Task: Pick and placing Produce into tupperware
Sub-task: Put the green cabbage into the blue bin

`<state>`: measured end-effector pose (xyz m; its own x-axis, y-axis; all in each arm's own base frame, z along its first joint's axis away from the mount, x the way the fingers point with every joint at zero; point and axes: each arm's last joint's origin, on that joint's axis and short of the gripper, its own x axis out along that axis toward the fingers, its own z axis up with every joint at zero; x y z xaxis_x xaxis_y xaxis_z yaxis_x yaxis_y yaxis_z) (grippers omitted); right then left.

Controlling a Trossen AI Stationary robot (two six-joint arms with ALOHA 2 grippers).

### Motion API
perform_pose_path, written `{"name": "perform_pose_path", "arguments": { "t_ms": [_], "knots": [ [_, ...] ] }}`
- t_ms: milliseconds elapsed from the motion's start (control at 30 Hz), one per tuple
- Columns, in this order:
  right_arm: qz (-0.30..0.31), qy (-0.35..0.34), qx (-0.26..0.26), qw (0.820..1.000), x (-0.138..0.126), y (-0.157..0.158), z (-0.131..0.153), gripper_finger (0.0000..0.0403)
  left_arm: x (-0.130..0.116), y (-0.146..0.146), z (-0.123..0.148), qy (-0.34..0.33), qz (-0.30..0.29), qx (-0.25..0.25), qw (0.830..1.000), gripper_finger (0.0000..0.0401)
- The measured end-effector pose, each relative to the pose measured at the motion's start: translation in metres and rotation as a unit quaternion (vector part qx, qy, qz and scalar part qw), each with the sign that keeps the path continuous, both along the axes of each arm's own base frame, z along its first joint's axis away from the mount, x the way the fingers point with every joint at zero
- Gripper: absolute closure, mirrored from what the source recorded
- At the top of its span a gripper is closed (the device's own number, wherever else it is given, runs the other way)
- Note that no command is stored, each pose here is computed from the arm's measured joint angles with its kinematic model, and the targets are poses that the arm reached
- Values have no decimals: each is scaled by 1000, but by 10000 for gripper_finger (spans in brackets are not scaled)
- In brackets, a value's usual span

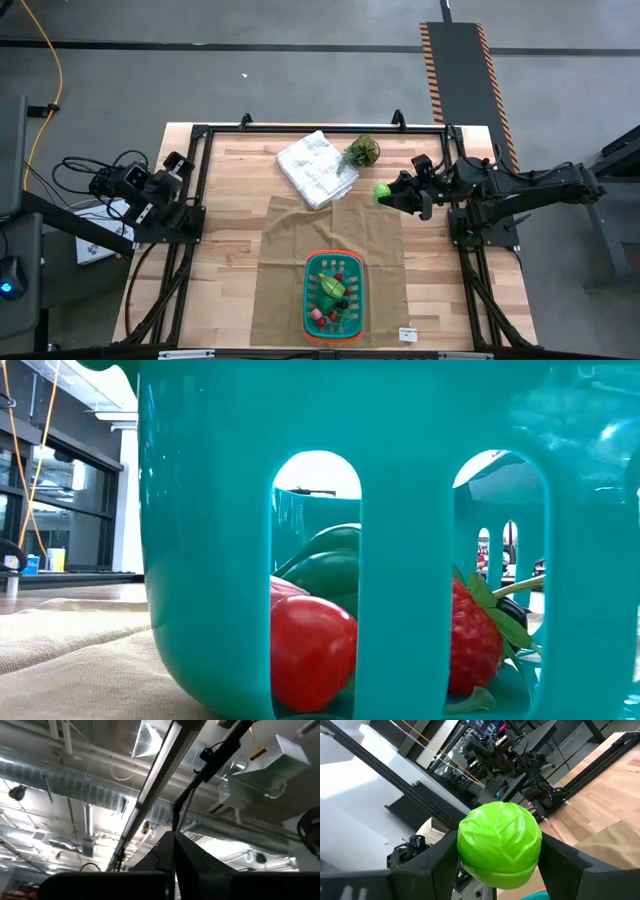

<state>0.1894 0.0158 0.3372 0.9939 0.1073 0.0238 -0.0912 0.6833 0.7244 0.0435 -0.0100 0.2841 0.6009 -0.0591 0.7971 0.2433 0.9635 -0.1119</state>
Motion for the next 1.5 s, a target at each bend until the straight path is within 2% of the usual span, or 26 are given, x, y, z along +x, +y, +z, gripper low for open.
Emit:
{"name": "perform_pose_path", "arguments": {
  "t_ms": [400, 700, 867, 1033, 1133, 1267, 1500],
  "knots": [
    [4, 8, 32, 999, 2, 0, -2, 187, 5, 0, -4, 33, 18, -2, 999, 401],
    [33, 3, 51, 998, 27, 4, -10, 187, 7, 1, -6, 47, 33, -3, 998, 401],
    [52, 15, 65, 996, 43, 7, -20, 187, 15, 5, -21, 57, 30, -21, 998, 401],
    [68, 9, 77, 995, 52, 16, -23, 187, 25, 16, -50, 63, 12, -76, 995, 401],
    [64, 18, 69, 995, 58, 23, -17, 187, 25, 23, -49, 71, 9, -85, 994, 401],
    [62, 23, 36, 997, 66, 28, 4, 187, 20, 30, -47, 65, -2, -80, 995, 401],
    [57, 27, -10, 998, 72, 28, 38, 187, 23, 43, -55, 119, 45, -108, 986, 401]
  ]
}}
